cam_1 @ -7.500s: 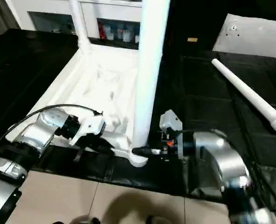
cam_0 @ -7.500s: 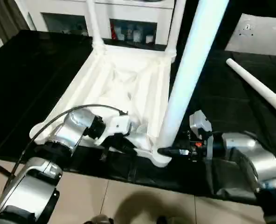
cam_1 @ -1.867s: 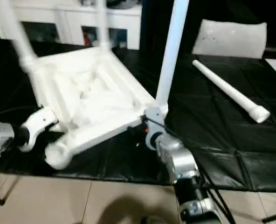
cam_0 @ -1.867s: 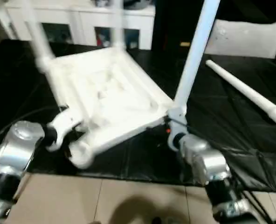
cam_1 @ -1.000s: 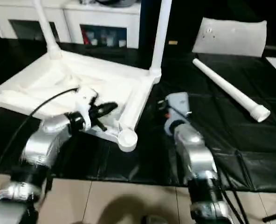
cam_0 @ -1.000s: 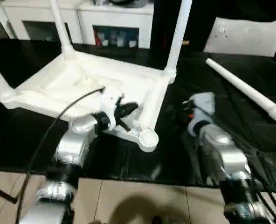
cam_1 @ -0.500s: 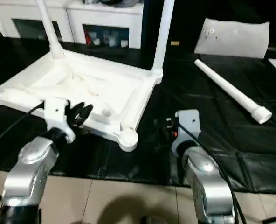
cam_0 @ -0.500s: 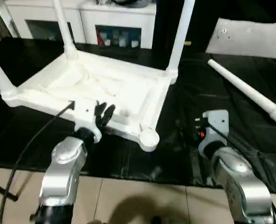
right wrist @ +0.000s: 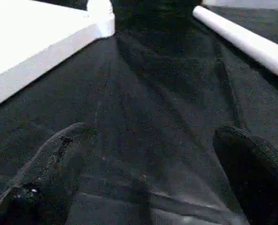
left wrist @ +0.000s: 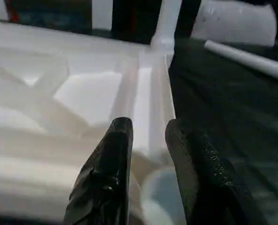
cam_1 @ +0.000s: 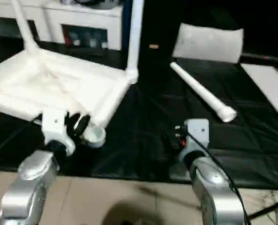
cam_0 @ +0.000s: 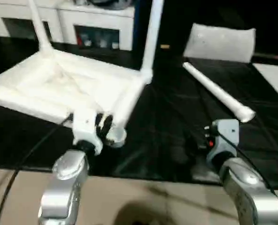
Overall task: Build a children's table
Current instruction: Rotate table base, then move to table
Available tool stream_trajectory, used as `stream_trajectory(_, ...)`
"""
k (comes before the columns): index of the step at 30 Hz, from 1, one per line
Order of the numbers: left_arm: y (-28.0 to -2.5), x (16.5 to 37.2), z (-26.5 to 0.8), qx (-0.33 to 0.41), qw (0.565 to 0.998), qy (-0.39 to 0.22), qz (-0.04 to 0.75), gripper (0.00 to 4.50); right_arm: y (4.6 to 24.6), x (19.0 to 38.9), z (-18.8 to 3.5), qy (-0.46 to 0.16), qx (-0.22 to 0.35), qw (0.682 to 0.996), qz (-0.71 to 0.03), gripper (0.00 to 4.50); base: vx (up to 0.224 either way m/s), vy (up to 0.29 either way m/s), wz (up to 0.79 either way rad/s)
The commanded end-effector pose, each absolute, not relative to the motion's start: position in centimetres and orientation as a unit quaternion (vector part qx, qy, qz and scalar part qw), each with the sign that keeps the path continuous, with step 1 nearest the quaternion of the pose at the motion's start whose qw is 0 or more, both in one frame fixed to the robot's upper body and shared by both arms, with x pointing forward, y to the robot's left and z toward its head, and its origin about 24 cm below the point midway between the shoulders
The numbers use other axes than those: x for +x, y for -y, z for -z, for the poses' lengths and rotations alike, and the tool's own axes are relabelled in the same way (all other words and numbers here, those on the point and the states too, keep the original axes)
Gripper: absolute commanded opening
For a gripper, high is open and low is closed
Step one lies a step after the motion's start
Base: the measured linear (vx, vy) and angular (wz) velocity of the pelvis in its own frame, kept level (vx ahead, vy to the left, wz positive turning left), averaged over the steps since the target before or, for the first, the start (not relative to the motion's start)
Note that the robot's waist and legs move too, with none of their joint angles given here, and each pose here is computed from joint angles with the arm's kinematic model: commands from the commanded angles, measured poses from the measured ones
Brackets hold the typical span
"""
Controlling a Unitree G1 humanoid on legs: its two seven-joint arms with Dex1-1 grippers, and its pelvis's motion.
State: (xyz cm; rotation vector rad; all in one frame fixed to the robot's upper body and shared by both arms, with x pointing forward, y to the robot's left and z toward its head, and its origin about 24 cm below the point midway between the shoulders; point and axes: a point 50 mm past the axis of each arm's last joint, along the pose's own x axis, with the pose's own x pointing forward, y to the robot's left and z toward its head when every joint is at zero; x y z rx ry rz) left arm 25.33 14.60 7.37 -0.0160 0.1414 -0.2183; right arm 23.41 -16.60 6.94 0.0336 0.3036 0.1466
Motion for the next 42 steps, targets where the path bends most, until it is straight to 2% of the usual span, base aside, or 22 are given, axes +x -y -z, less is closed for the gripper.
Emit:
stream_trajectory(1,-14.1,25.1,-7.7,-0.011,0.992,-0.066,0.109,1.61,17.1,23.3,-7.0,-0.155,0.012,0.985,-0.069,4.50,-0.016,-0.136,0.31)
stream_trajectory(8,-14.2,24.8,-7.3,0.028,0.994,-0.062,0.080,1.61,17.3,23.1,-6.9,-0.164,-0.002,0.984,-0.068,4.50,-0.097,-0.084,-0.04)
stream_trajectory(13,-14.1,23.8,-7.7,0.005,0.995,-0.039,0.092,1.61,17.4,22.7,-6.8,-0.166,-0.021,0.983,-0.081,4.50,-0.080,-0.018,0.09)
stream_trajectory(20,-14.9,22.8,-7.3,0.000,0.997,-0.055,0.055,1.61,16.4,23.0,-6.0,-0.174,-0.011,0.980,-0.100,4.50,-0.002,-0.016,0.01)
stream_trajectory(26,-14.4,22.2,-7.5,-0.005,0.996,-0.052,0.070,1.61,16.1,23.2,-5.9,-0.177,0.008,0.978,-0.106,4.50,0.000,0.000,0.00)
stream_trajectory(32,-14.5,22.2,-7.8,-0.010,0.997,-0.043,0.070,1.61,16.1,23.4,-5.9,-0.173,0.013,0.979,-0.110,4.50,0.062,-0.035,-0.59)
stream_trajectory(42,-14.6,22.6,-7.9,-0.005,0.997,-0.037,0.074,1.61,16.0,23.9,-6.2,-0.161,0.009,0.980,-0.119,4.50,0.188,-0.056,-0.44)
